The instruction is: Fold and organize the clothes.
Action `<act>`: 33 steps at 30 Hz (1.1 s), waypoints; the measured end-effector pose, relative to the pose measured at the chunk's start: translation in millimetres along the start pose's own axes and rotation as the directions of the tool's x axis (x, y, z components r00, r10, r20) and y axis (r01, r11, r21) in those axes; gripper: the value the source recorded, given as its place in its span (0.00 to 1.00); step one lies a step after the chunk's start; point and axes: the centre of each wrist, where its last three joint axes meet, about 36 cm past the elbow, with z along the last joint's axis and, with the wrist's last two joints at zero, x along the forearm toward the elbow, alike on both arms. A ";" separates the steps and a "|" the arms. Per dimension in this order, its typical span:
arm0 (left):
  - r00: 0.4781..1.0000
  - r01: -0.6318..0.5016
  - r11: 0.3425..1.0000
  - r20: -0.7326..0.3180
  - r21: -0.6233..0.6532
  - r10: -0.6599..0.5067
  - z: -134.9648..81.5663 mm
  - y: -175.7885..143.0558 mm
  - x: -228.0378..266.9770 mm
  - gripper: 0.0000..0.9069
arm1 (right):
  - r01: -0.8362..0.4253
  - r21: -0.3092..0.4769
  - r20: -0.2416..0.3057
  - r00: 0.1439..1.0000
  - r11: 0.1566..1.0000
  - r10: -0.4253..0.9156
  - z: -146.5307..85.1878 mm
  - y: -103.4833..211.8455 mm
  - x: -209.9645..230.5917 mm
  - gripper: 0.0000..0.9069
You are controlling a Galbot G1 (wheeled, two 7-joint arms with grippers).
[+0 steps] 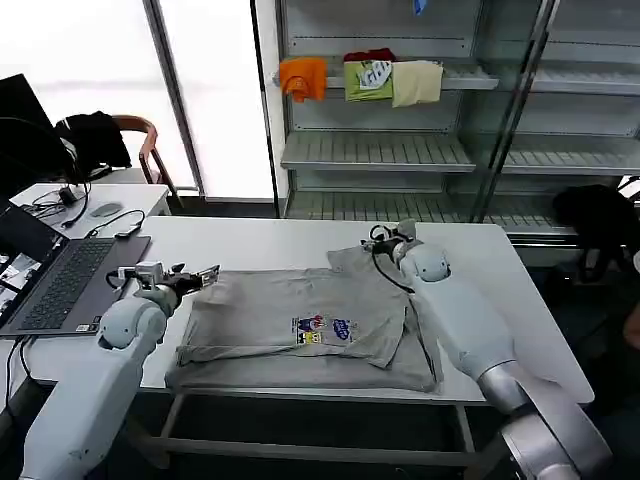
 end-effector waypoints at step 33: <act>0.994 -0.032 0.999 -0.102 -0.026 0.029 15.3 2.7 -38.4 0.02 | 0.025 0.017 -0.085 0.996 1.000 -0.024 34.0 11.7 -14.6 0.00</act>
